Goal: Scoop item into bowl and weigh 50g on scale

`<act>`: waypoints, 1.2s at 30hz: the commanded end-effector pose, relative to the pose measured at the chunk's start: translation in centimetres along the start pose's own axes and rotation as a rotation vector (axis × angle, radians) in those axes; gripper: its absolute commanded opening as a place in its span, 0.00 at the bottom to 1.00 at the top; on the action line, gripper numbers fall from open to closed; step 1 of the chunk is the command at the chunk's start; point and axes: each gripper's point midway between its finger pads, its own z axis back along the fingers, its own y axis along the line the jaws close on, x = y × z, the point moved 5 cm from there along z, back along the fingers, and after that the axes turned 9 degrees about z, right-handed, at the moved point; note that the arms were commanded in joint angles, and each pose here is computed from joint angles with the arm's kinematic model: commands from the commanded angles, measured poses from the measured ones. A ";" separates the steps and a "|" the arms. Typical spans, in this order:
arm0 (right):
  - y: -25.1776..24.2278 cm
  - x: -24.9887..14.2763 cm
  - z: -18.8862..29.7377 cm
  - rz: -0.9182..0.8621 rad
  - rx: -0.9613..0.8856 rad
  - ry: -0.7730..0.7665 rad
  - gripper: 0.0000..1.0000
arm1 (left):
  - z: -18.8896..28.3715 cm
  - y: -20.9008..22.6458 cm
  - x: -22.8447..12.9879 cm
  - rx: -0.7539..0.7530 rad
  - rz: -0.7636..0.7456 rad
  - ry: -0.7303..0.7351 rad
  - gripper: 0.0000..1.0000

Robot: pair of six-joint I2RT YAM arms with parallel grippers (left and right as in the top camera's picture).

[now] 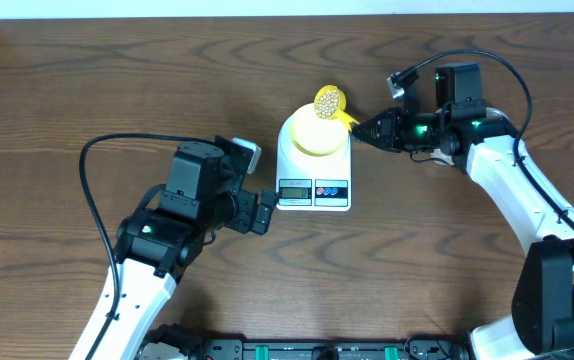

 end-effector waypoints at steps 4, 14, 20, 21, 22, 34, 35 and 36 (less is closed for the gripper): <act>0.6 0.1 0.0 0.034 0.019 0.001 0.01 | 0.0 -0.4 0.1 -0.042 -0.057 -0.003 0.98; 0.6 0.1 0.0 0.035 0.023 0.001 0.01 | 0.0 0.2 1.1 0.013 -0.054 -0.057 0.98; 0.6 0.1 0.0 0.035 0.023 0.001 0.01 | 0.0 0.2 1.1 0.013 -0.054 -0.058 0.98; 0.6 0.1 0.0 0.034 0.023 0.001 0.01 | 0.1 0.2 1.2 0.013 -0.055 -0.061 0.98; 0.6 0.1 0.0 0.034 0.023 0.001 0.02 | 0.1 0.2 1.2 0.013 -0.055 -0.062 0.98; 0.6 -0.1 0.0 0.032 0.021 0.007 0.01 | 0.1 0.1 1.2 0.012 -0.056 -0.064 0.98; 0.6 -0.1 0.0 0.031 0.021 0.008 0.02 | 0.1 0.1 1.2 0.012 -0.056 -0.064 0.98; 0.6 -0.1 0.0 0.031 0.021 0.008 0.01 | 0.1 0.1 1.2 0.012 -0.056 -0.064 0.98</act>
